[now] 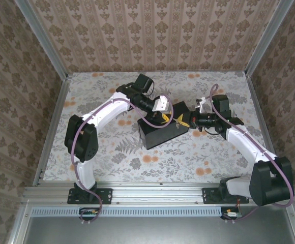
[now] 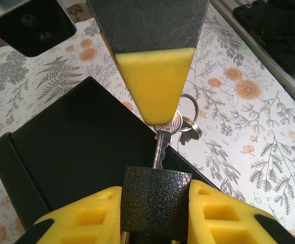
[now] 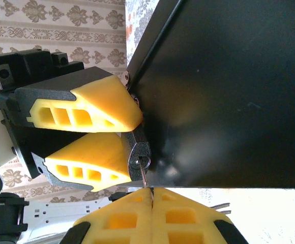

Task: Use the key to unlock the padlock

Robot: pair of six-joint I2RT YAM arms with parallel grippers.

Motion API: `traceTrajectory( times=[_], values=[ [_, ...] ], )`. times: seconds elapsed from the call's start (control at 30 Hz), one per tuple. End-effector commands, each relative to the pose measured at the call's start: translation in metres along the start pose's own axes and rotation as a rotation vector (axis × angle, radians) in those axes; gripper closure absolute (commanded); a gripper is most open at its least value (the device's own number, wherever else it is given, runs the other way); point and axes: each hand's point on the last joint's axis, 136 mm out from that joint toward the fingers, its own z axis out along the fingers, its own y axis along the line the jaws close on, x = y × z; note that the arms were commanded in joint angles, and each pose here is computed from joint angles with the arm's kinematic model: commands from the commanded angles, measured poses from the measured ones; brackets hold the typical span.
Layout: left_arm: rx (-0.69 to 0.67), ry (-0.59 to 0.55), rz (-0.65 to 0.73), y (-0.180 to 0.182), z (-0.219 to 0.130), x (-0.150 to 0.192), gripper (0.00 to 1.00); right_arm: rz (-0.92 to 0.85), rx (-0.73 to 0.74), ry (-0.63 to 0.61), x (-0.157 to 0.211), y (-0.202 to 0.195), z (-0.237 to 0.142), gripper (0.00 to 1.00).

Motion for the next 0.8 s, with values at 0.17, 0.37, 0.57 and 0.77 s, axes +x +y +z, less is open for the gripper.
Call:
traceTrajectory(
  times=[0.17,0.37,0.57,0.77],
  values=[
    [0.004,0.014,-0.063,-0.005,0.000,0.011,0.89,0.031,-0.048,0.016,0.002,0.007,0.009,1.00],
    [0.009,0.005,-0.059,-0.006,0.001,0.008,0.89,0.027,-0.059,0.027,0.004,0.016,0.019,1.00],
    [0.018,0.000,-0.068,-0.008,0.003,0.008,0.89,0.024,-0.073,0.038,0.007,0.023,0.028,1.00],
    [0.004,-0.022,-0.096,-0.003,0.002,0.010,0.89,0.096,-0.119,0.022,0.007,0.026,0.038,1.00]
  ],
)
